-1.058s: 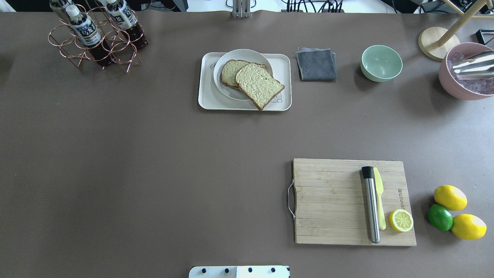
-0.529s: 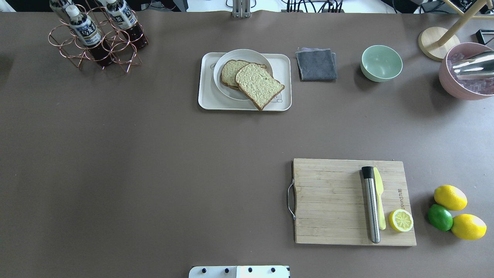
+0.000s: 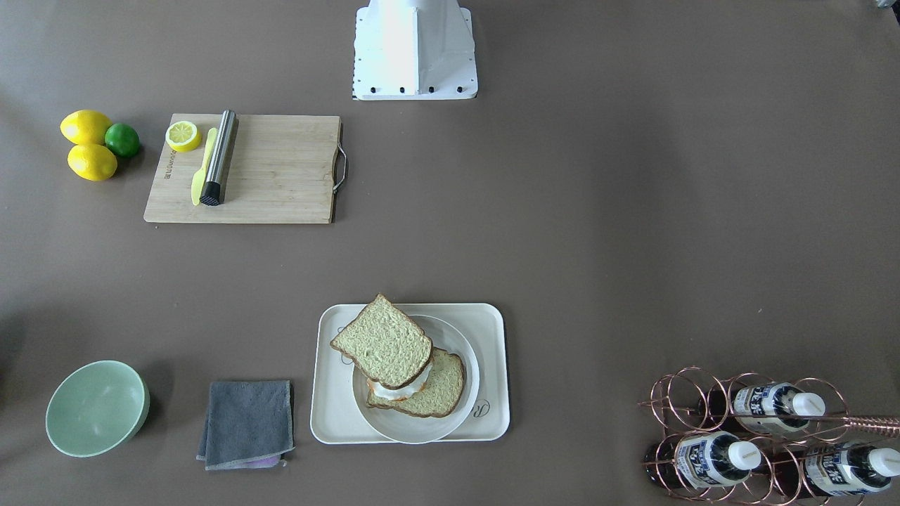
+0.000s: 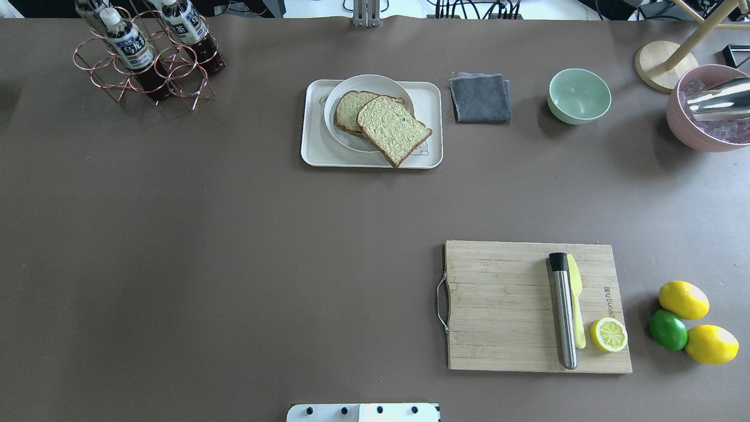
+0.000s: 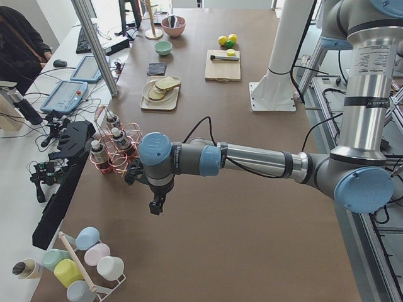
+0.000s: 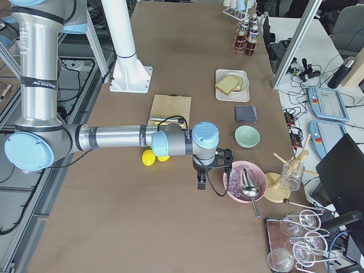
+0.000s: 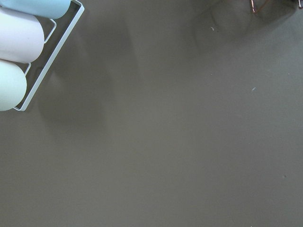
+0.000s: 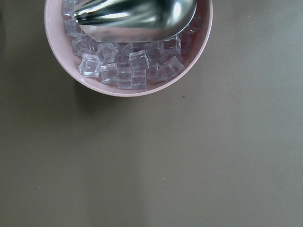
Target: Make sandwich and place on tray
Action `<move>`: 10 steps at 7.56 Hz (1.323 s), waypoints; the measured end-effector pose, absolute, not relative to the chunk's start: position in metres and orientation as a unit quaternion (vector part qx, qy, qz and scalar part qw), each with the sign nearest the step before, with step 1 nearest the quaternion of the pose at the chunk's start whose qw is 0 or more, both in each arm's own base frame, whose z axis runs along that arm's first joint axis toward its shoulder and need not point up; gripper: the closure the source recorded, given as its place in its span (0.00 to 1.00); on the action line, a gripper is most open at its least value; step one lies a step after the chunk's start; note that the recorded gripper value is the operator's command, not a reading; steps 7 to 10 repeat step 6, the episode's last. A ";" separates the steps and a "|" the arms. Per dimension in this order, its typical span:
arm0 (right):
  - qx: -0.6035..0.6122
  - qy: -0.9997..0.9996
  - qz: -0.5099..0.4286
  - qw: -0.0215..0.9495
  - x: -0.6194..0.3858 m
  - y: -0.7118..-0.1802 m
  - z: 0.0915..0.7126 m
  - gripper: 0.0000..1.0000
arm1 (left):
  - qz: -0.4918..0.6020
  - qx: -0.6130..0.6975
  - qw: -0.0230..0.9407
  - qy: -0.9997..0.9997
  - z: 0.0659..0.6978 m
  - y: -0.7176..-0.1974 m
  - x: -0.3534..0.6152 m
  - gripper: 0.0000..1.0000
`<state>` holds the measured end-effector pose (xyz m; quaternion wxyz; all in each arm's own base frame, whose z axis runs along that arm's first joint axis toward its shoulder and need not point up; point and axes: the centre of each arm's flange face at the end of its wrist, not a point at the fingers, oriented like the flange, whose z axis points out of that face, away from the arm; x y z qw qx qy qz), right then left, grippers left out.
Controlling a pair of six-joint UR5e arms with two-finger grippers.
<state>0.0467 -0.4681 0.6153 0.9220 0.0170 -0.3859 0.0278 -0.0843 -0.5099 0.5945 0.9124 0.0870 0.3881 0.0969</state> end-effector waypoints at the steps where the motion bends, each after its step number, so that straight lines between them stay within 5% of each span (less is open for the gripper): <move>1: 0.017 -0.386 0.028 0.922 0.047 -0.468 0.615 0.00 | 0.097 0.088 0.912 0.388 0.593 -0.511 -0.084 0.02; 10: 0.017 -0.389 0.028 0.921 0.046 -0.466 0.616 0.00 | 0.096 0.086 0.912 0.388 0.595 -0.511 -0.085 0.02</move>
